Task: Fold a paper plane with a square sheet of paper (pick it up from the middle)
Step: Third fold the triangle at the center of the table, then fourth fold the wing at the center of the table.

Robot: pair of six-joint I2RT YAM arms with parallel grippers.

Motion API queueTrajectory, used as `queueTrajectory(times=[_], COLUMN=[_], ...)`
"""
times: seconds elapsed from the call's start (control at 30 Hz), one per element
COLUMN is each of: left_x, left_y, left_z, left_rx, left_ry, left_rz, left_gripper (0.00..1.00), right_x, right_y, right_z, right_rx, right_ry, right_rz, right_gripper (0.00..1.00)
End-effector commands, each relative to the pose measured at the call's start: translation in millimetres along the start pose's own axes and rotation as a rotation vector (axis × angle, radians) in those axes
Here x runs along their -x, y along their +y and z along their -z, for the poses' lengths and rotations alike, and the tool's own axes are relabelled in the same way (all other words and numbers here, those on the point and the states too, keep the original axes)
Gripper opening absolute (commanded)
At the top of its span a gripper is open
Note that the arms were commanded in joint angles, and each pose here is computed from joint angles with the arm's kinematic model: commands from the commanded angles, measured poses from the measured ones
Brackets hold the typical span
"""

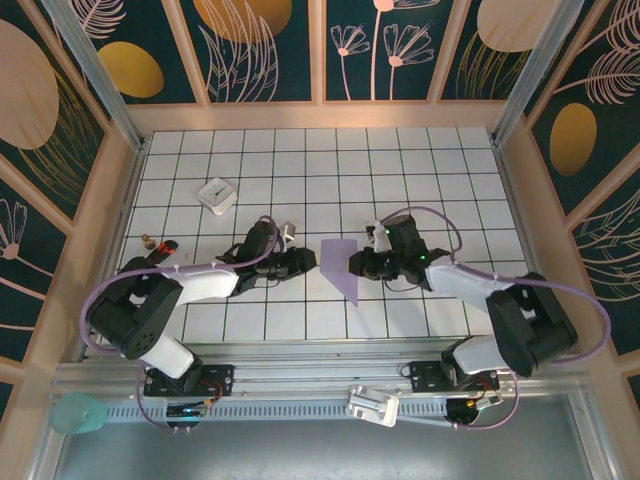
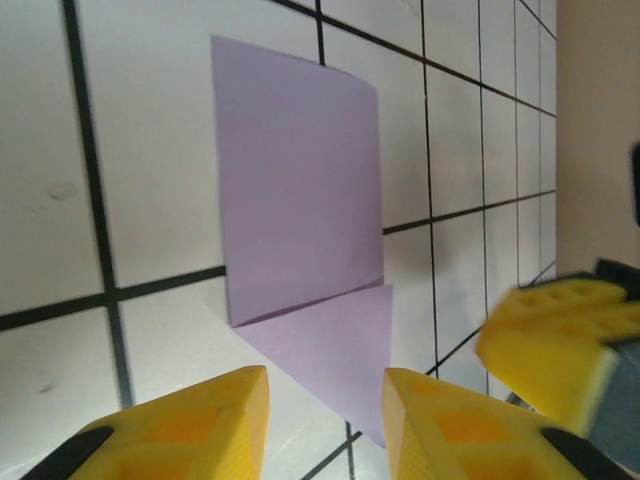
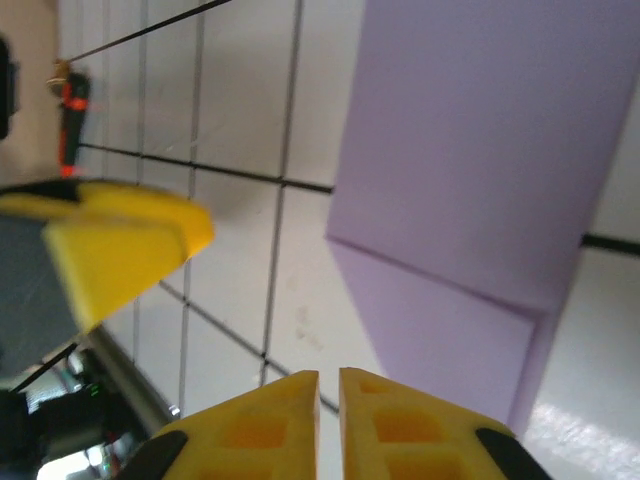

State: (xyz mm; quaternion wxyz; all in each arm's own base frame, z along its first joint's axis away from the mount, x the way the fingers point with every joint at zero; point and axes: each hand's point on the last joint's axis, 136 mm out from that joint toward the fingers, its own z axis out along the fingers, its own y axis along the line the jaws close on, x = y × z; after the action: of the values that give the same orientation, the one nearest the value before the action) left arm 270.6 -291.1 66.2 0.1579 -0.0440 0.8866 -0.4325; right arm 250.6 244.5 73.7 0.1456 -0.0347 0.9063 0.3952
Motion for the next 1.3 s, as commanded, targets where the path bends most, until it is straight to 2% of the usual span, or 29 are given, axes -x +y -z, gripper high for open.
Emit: queueTrajectory(times=[0.0, 0.23, 0.57, 0.7, 0.97, 1.27], left_x=[-5.3, -14.1, -21.7, -22.1, -19.5, -20.5], left_y=[-5.3, 4.2, 13.5, 17.5, 22.6, 24.9], left_z=[-11.8, -25.7, -36.2, -34.9, -33.5, -35.8], left_rx=[-0.029, 0.025, 0.080, 0.101, 0.136, 0.142], left_ry=[0.032, 0.077, 0.109, 0.105, 0.091, 0.099], left_rz=[0.027, 0.049, 0.076, 0.085, 0.068, 0.064], left_gripper=[0.37, 0.45, 0.49, 0.49, 0.50, 0.50], right_x=[15.6, 4.2, -14.1, -13.7, 8.4, 9.4], right_y=[-19.7, -49.6, -68.3, -62.4, -24.0, -42.9], right_z=[-10.9, -27.7, -29.0, -27.4, -12.0, -19.1], right_rx=[-0.072, -0.127, -0.160, -0.130, 0.000, -0.044], right_ry=[-0.029, 0.011, 0.031, 0.026, -0.030, -0.022], right_rz=[-0.010, -0.048, -0.073, -0.071, -0.030, -0.056], right_gripper=[0.08, 0.02, 0.00, 0.00, 0.09, 0.08])
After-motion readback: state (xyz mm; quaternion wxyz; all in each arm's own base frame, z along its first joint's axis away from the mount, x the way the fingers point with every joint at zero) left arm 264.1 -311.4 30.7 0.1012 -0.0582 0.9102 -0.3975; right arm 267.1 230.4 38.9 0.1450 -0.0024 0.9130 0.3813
